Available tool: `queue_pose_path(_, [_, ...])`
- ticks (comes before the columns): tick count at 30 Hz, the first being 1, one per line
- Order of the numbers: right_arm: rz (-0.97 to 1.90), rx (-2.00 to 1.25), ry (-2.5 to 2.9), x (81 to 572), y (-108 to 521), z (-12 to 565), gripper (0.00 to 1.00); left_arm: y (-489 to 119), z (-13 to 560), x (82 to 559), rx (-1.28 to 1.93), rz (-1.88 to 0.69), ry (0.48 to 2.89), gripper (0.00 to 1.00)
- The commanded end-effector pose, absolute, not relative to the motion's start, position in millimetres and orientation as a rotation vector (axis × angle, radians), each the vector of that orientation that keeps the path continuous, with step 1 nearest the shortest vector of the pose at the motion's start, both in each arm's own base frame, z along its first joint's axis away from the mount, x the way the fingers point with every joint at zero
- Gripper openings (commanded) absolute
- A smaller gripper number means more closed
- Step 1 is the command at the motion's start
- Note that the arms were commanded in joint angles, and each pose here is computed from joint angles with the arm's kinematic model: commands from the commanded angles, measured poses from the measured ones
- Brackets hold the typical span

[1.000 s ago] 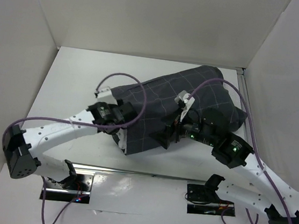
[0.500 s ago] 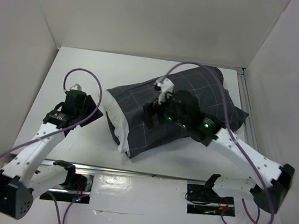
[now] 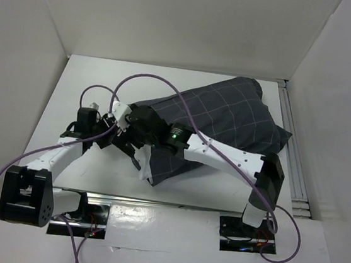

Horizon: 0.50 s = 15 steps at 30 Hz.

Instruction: Put the pillow into the pillowcase

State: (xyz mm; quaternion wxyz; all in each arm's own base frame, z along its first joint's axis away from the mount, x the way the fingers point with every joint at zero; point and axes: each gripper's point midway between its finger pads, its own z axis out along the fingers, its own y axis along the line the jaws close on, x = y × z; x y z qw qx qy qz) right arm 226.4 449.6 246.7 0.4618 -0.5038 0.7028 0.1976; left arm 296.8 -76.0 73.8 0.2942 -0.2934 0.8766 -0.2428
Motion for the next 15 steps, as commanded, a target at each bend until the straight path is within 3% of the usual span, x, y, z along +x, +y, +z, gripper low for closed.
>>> queue_pose_path(1, [0.455, -1.279, 1.706, 234.1, 459.7, 250.5, 0.97, -84.7, 84.6, 316.7, -0.687, -0.699, 2.255, 0.69])
queue_pose_path(11, [0.178, -1.292, 1.938, 248.4, 447.6, 160.1, 0.95, -84.2, 45.2, 313.7, -0.714, -0.687, 2.35, 0.65])
queue_pose_path(15, [-0.13, -1.131, 1.963, 283.1, 422.6, 146.8, 0.95, -92.1, 43.1, 317.5, -0.678, -0.729, 2.34, 0.65])
